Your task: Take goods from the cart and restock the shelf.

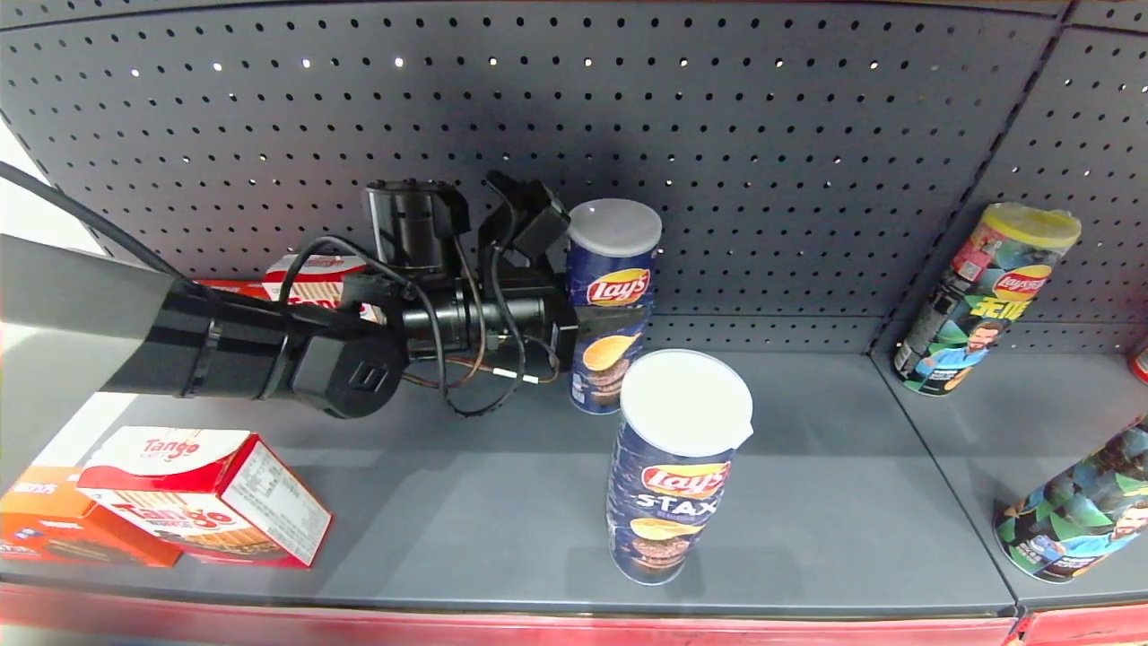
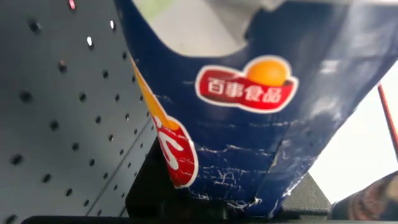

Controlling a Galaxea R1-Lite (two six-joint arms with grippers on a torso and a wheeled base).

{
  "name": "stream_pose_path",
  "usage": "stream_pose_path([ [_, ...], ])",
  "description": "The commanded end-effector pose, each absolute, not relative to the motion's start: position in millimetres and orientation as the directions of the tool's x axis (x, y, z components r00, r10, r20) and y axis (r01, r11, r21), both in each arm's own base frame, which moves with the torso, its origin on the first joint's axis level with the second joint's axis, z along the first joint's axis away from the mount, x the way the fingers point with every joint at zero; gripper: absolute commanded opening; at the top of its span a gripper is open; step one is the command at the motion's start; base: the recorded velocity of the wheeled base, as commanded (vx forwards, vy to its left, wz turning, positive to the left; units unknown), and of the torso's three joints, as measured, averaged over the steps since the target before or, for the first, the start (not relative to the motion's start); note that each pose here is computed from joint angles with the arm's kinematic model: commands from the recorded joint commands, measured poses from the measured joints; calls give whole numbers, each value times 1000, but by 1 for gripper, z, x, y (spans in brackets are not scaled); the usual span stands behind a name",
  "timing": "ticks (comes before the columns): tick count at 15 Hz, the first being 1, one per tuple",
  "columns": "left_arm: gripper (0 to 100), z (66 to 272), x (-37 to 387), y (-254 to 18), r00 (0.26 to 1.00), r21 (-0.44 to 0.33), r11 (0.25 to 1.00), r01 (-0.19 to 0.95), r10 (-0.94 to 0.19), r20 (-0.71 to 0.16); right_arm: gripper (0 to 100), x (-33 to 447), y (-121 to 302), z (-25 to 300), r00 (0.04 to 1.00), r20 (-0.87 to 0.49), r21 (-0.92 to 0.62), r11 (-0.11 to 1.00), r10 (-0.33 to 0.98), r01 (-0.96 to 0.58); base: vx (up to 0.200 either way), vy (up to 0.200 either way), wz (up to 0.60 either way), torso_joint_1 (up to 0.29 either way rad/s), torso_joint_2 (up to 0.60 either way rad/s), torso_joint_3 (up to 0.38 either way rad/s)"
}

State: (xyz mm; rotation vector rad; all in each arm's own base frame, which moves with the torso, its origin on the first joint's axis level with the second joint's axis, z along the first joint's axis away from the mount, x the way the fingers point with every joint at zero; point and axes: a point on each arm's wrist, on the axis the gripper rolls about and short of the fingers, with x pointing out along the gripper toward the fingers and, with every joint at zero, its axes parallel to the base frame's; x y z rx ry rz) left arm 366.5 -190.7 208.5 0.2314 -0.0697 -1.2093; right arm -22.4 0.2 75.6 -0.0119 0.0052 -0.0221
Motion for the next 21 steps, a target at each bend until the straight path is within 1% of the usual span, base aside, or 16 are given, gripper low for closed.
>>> stream_pose_path([
  [1,0,200,371,-192,354,202,332,921,-931,-83,100,-22,0,76,1000,-8,-12,1000,-21,21,0,0,0,0,0,0],
  [5,0,188,377,-196,352,188,332,924,-932,-86,100,-22,0,76,1000,-8,-12,1000,-21,21,0,0,0,0,0,0],
  [6,100,185,378,-196,355,183,335,924,-931,-91,100,-22,0,76,1000,-8,-12,1000,-23,23,0,0,0,0,0,0],
  [10,100,185,379,-193,362,178,342,923,-928,-93,100,-22,0,76,1000,-8,-12,1000,-21,21,0,0,0,0,0,0],
  [11,100,185,379,-186,381,174,361,916,-919,-98,100,-22,0,76,1000,-8,-12,1000,-23,23,0,0,0,0,0,0],
  [13,100,192,374,-178,419,179,398,900,-903,-99,100,-22,0,76,1000,-8,-12,1000,-23,23,0,0,0,0,0,0],
  [14,100,194,367,-171,464,175,442,880,-879,-112,100,-22,0,76,1000,-8,-12,1000,-21,21,0,0,0,0,0,0],
  [16,100,192,352,-165,543,173,519,837,-827,-143,100,-22,0,76,1000,-8,-12,1000,-23,23,0,0,0,0,0,0],
  [18,100,193,340,-160,590,175,565,806,-791,-163,100,-22,0,76,1000,-8,-12,1000,-23,23,0,0,0,0,0,0],
  [20,100,192,339,-159,597,175,572,801,-785,-168,100,-22,0,76,1000,-8,-12,1000,-25,24,0,0,0,0,0,0],
  [21,100,190,339,-158,659,186,633,752,-729,-182,100,-22,0,76,1000,-8,-12,1000,-23,23,0,0,0,0,0,0],
])
